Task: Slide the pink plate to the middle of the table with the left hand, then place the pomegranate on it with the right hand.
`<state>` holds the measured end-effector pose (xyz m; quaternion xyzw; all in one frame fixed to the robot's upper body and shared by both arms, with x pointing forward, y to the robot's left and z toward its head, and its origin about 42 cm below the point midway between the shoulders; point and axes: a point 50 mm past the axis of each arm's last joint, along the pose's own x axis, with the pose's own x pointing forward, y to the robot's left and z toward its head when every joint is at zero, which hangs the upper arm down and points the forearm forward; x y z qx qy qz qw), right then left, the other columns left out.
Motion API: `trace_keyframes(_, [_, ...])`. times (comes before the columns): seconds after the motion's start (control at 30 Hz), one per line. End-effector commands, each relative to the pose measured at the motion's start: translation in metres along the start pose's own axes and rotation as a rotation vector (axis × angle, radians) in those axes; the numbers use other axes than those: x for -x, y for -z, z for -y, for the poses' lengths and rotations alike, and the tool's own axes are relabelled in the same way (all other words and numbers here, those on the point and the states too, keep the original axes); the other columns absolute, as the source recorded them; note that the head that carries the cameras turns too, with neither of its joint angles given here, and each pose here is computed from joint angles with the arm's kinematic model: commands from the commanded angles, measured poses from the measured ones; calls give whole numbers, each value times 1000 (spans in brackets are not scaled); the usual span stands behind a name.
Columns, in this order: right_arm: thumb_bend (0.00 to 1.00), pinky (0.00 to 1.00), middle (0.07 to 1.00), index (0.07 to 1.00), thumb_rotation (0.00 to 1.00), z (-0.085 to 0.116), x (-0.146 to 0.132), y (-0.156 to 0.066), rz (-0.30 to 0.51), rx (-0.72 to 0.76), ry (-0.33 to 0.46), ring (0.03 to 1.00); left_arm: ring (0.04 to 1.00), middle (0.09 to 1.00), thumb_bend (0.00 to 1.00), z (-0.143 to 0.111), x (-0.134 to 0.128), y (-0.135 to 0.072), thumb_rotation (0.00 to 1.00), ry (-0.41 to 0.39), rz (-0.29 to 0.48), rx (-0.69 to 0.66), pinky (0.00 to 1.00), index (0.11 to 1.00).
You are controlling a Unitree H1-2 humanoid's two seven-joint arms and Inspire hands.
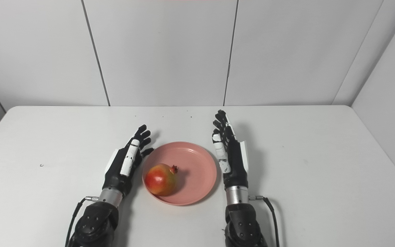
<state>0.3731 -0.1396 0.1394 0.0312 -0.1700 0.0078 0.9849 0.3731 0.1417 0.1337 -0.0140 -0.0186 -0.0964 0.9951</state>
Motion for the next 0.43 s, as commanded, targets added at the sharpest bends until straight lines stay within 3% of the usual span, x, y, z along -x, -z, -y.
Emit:
trace_keyframes(0.0, [661, 880, 916, 926, 1000, 0, 5, 5, -34, -18, -8, 892, 953, 961, 383, 4, -4, -8, 1000, -3, 44, 23, 944, 958])
trace_keyframes(0.4, [630, 897, 913, 921, 1000, 1, 9, 9, -88, -43, 11, 904, 971, 978, 396, 3, -4, -7, 1000, -26, 38, 38, 965, 963])
